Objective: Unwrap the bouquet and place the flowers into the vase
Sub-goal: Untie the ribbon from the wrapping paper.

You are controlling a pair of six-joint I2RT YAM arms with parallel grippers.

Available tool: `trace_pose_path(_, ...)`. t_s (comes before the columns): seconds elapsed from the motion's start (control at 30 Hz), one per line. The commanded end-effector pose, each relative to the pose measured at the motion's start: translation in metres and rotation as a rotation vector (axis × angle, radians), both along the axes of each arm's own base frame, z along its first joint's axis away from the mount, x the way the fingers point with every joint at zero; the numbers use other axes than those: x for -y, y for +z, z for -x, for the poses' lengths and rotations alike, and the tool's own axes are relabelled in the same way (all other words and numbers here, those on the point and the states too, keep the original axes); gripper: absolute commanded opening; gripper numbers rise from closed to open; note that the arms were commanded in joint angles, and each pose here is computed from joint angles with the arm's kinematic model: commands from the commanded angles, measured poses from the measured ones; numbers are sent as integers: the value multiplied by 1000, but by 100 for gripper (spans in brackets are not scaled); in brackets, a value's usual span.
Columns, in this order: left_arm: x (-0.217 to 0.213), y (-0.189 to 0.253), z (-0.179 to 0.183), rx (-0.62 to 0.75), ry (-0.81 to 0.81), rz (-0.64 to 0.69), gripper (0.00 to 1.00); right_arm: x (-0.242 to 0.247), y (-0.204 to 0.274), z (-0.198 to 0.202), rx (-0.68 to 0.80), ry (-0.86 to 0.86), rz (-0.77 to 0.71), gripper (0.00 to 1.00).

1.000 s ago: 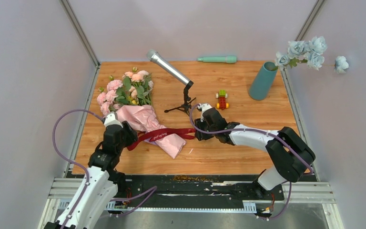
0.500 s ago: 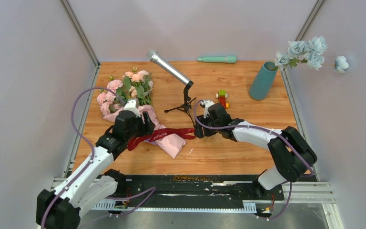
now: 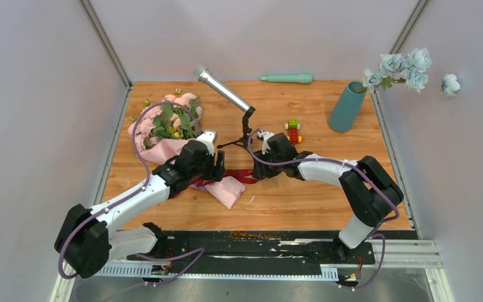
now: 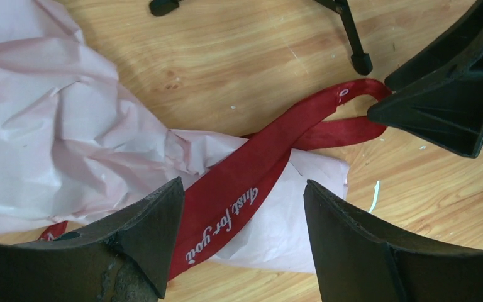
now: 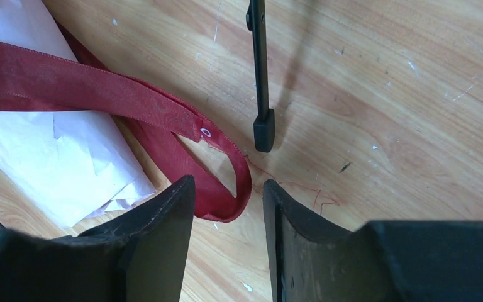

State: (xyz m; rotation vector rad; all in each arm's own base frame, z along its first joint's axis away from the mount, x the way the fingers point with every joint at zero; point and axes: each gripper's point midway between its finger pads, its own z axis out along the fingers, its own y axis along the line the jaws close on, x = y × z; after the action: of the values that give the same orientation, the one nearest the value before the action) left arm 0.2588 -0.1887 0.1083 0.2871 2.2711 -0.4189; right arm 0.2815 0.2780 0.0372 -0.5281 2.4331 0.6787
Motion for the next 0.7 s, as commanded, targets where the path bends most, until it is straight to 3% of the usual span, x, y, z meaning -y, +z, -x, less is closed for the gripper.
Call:
trace_pose_path(0.0, 18, 10, -12, 69, -80, -48, 78, -9, 8, -9, 16, 10, -26, 44)
trace_pose_path(0.27, 24, -10, -19, 62, -104, -163, 77, -10, 1, -7, -8, 16, -23, 42)
trace_pose_path(0.47, 16, -26, -22, 33, -74, -235, 67, -10, -5, -6, -22, 20, -17, 40)
trace_pose_path(0.67, 14, -29, -18, 32, -52, -227, 54, -11, -5, -5, -24, 21, -20, 34)
